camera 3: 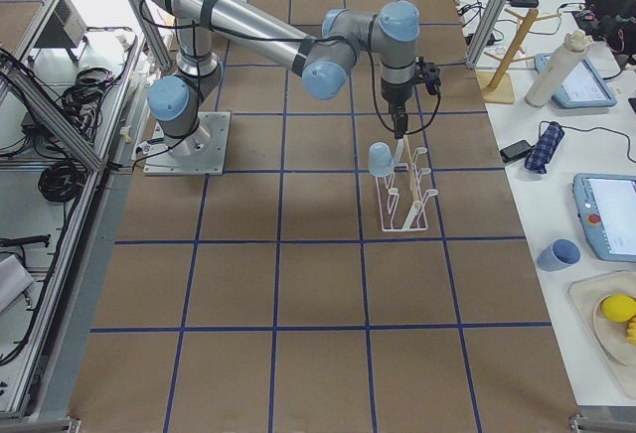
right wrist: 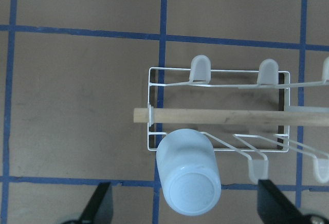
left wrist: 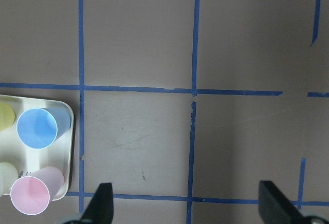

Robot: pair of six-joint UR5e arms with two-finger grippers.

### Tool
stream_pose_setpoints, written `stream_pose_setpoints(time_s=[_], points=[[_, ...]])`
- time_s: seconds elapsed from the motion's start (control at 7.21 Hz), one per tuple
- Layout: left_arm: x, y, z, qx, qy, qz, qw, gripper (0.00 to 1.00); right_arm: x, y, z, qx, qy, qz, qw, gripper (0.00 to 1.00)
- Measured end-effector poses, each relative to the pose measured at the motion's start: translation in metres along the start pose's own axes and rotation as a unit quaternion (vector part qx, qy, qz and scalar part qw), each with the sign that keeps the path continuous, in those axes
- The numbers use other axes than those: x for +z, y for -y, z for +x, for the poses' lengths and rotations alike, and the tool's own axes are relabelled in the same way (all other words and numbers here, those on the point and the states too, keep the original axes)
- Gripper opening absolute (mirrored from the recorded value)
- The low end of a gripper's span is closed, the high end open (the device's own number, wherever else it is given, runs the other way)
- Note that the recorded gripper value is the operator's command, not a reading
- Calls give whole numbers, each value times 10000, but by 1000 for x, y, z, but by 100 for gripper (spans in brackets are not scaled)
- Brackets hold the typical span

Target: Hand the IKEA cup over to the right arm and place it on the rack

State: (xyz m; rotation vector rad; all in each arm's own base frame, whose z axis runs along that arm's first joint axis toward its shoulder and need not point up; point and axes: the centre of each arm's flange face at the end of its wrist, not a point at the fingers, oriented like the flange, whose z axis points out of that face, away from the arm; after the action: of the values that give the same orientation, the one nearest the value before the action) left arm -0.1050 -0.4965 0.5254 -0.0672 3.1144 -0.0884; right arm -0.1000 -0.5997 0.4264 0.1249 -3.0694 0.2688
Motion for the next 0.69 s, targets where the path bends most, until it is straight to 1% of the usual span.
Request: stream_pose_setpoints(time_s=[0.14,0.28,0.55,0.69], points=[[0,0,0,1,-4,-4,10000,100,-36,-1,-30,-161,39,10,9999,100],[1,0,0,2,-5,-6,10000,100,-66,-7,-65,-281,129,-80,9995,100],[0,0,0,2,8,-4,10000,100,-109,-31,-148,-389,328,-365,9980,100],[0,0,0,2,8,-2,10000,100,-129,-50,-193,-382,383,-451,9975,100]])
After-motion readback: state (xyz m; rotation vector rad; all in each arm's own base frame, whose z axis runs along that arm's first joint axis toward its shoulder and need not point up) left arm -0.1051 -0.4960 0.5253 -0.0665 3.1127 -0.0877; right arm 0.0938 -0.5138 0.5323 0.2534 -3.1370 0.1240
